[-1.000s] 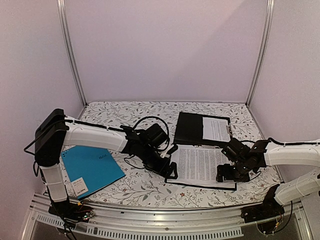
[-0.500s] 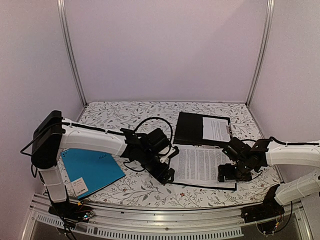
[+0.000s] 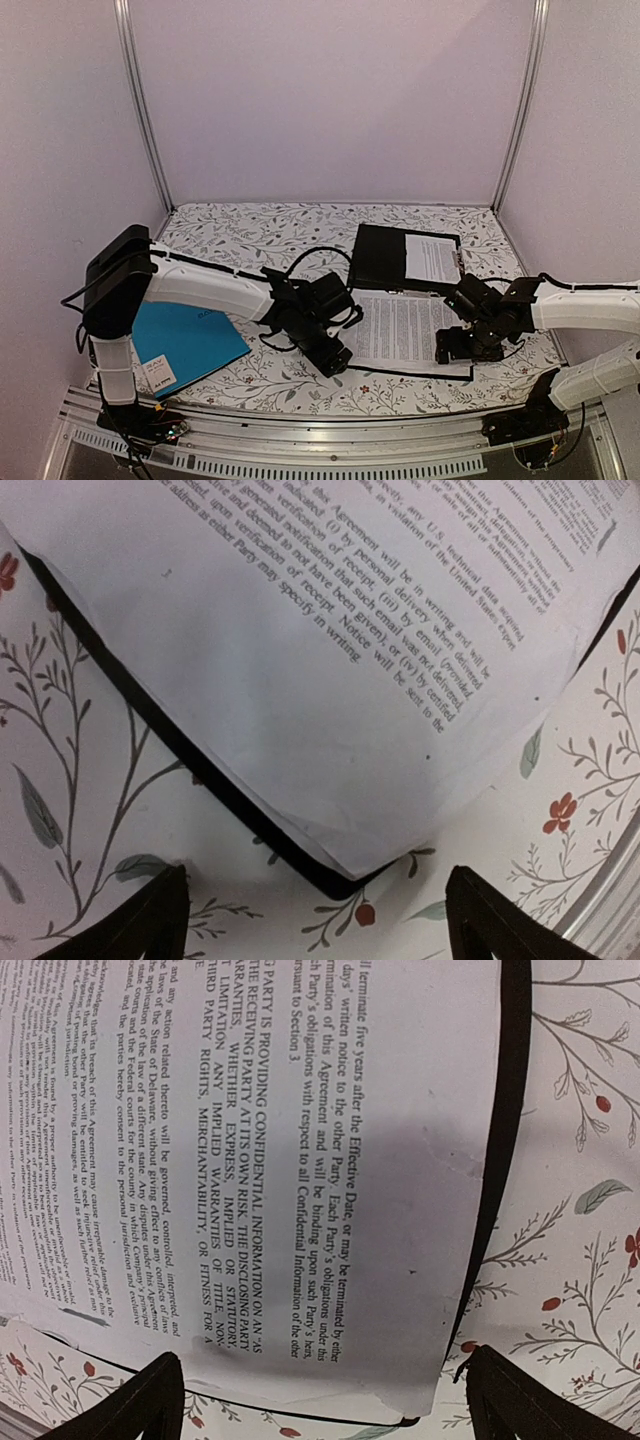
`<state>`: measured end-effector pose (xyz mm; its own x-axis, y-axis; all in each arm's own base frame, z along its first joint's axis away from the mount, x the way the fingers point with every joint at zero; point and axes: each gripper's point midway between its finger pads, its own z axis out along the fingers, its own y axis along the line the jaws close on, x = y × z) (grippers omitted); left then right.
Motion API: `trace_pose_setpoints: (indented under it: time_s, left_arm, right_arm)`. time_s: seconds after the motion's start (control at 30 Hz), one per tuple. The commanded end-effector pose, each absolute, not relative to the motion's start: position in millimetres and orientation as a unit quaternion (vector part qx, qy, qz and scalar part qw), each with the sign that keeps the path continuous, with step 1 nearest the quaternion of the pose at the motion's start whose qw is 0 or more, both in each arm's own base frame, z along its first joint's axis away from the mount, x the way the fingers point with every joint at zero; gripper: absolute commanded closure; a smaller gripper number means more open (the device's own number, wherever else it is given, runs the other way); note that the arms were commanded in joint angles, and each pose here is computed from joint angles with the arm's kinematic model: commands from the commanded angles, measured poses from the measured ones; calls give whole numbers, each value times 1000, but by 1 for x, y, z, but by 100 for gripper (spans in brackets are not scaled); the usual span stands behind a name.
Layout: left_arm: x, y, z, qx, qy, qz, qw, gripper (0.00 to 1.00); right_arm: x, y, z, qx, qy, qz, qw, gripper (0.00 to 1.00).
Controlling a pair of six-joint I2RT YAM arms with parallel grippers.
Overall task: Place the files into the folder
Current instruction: Adjust the file with the spring clip on the folder.
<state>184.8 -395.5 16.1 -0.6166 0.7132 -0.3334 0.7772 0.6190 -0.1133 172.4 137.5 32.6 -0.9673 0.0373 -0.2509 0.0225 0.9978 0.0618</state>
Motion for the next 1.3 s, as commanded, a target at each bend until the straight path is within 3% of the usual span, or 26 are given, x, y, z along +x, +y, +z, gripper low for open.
trace_pose_setpoints:
  time_s: [0.0, 1.27]
  left_arm:
    - [184, -399, 16, 428, 887, -111, 133, 11]
    - [203, -394, 12, 407, 897, -72, 160, 11]
  right_arm:
    - [177, 136, 36, 15, 991, 23, 134, 2]
    - [175, 137, 36, 17, 990, 34, 135, 2]
